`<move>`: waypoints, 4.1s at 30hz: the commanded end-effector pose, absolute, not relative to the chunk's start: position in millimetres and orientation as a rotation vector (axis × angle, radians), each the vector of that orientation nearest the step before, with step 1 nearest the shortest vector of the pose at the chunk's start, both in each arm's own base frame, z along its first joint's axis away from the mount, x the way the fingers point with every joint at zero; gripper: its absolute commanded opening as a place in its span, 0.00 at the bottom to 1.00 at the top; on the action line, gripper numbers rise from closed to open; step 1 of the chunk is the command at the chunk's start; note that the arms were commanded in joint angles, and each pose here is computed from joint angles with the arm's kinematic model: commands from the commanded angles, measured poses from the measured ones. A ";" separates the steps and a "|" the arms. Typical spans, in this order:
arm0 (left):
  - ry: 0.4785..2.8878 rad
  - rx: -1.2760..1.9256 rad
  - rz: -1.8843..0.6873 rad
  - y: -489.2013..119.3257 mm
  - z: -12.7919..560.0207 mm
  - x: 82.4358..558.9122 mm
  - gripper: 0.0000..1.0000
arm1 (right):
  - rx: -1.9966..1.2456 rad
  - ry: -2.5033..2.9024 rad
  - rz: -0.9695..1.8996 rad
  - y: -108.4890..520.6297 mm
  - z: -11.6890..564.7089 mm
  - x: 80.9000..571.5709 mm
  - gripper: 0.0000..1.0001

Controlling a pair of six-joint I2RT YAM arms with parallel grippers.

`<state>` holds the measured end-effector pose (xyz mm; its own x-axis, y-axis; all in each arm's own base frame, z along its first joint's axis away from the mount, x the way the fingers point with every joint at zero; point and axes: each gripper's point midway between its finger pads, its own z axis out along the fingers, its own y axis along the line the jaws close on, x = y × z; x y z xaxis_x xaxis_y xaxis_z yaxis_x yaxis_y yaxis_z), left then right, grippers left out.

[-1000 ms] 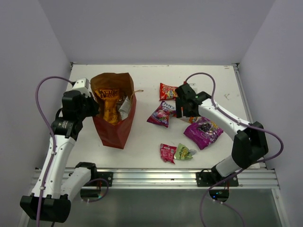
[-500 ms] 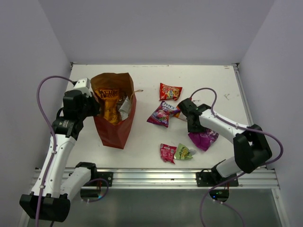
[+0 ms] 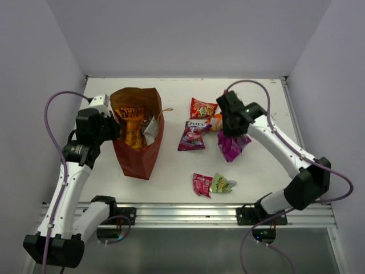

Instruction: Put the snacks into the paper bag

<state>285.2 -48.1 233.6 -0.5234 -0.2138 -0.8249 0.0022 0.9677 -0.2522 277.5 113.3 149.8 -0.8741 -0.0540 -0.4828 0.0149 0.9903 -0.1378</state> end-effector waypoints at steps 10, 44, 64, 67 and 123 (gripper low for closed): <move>2.049 -0.127 -0.278 -50.4 252.3 285.8 0.00 | -0.435 1.938 0.596 316.0 427.4 352.0 0.00; 2.061 -0.124 -0.291 -53.3 243.6 291.6 0.00 | -0.668 1.855 0.836 380.7 444.6 280.1 0.75; 2.065 -0.120 -0.292 -53.8 243.4 290.5 0.00 | -0.408 2.302 0.571 259.1 189.4 337.6 0.95; 2.071 -0.120 -0.284 -52.8 242.2 289.3 0.00 | -0.431 2.316 0.589 268.7 166.2 355.7 0.94; 2.076 -0.115 -0.287 -53.7 239.5 291.4 0.00 | -0.787 1.811 1.081 441.5 404.9 327.4 0.00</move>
<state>292.1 -47.4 234.5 -0.5135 -0.2110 -0.8317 -0.0009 0.9694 -0.2454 338.6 432.7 359.5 -0.4653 -0.1882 -0.8649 -0.7941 0.5204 0.3140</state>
